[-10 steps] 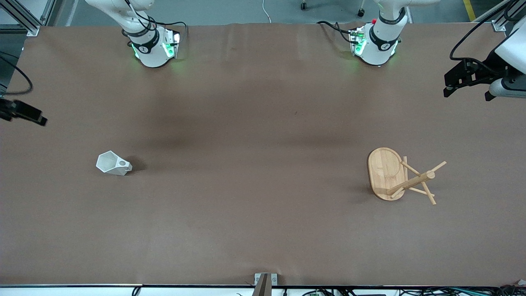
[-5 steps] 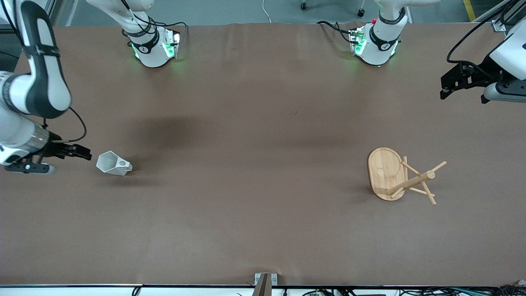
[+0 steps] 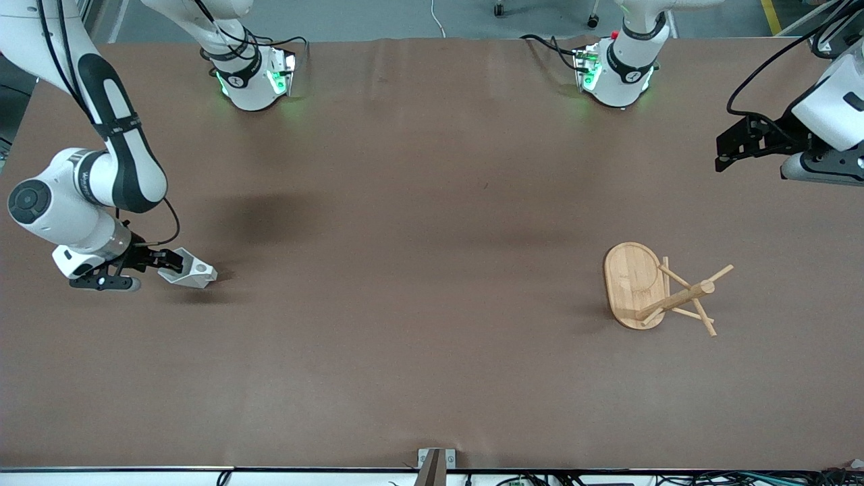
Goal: Hang cup on rack
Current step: 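Reach the right gripper down to the white cup and grasp it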
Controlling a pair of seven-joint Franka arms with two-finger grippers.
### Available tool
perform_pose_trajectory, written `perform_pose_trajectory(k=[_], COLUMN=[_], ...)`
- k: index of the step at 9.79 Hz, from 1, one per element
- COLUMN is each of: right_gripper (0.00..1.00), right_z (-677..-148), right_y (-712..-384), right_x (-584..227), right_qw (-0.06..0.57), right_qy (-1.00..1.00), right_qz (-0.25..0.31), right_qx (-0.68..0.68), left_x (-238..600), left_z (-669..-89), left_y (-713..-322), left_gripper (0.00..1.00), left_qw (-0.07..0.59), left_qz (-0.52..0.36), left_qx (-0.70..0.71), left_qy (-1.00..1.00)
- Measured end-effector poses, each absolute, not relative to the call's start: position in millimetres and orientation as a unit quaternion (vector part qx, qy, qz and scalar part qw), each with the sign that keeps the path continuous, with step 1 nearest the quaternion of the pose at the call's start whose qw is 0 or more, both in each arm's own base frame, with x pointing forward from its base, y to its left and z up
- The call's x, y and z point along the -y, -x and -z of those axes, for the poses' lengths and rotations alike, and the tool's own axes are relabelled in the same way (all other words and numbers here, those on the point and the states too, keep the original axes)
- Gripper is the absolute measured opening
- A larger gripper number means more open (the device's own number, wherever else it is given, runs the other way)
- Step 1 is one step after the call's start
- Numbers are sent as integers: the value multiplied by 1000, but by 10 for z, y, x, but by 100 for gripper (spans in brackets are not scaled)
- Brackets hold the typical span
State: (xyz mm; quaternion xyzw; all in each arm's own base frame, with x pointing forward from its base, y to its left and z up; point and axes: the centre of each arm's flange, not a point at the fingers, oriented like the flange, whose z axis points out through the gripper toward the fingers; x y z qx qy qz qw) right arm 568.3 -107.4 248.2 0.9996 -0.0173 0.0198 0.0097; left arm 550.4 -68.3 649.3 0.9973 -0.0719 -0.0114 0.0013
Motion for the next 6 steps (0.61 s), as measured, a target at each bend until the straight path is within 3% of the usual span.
perform_pose_trajectory(k=[5, 6], right_gripper=[10, 7], right_z=[-2395, -2422], right_y=[-5684, -5690], right_x=[1100, 1099], right_qw=[5, 2], right_qy=[-999, -999], right_qz=[-30, -33], right_qx=[29, 33], left_x=[874, 893], left_z=[-6501, -6501], left_y=[-5476, -5473], left_gripper=[100, 100], left_qw=[2, 3], left_qz=[11, 11], left_qx=[89, 90], left_qy=[-996, -996])
